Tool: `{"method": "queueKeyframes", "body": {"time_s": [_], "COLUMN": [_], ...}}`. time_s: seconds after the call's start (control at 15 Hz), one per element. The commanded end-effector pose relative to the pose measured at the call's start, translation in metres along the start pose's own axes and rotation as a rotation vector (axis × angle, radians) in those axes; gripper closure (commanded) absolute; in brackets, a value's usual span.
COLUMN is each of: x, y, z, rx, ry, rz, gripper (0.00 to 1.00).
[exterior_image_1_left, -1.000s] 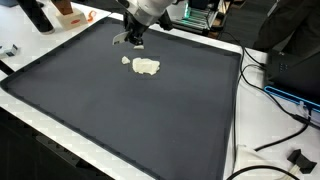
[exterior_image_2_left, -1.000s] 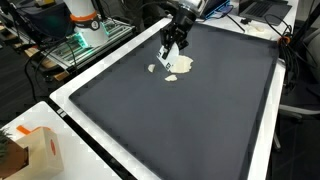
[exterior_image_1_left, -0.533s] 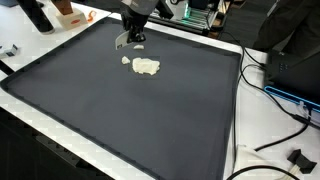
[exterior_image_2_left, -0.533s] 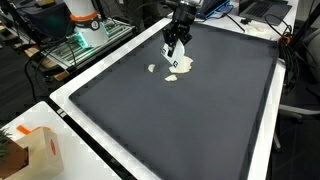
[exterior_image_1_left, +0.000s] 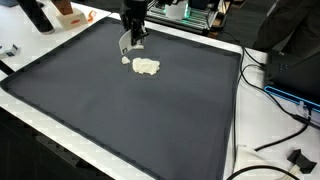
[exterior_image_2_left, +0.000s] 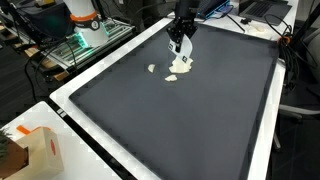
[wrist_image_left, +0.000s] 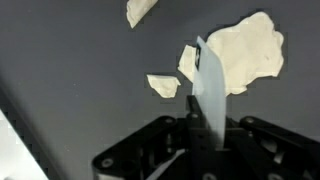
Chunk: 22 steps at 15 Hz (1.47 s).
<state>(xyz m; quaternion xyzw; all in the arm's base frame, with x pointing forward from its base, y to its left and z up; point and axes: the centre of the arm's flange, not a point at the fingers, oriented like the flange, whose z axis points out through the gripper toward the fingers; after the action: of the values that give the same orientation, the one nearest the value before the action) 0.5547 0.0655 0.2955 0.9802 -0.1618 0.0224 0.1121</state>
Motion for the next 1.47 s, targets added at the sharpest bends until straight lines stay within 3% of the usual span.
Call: {"method": "queueKeyframes", "body": {"time_s": [0.0, 0.47, 1.4], "x": [-0.003, 0.008, 0.021], "y": [0.022, 0.042, 0.074], "z": [-0.004, 0.005, 0.043], "rx": [0.144, 0.346, 0.651], "ry": [-0.047, -0.137, -0.182], "rz": [-0.02, -0.062, -0.154], "gripper": [0.99, 0.99, 0.99]}}
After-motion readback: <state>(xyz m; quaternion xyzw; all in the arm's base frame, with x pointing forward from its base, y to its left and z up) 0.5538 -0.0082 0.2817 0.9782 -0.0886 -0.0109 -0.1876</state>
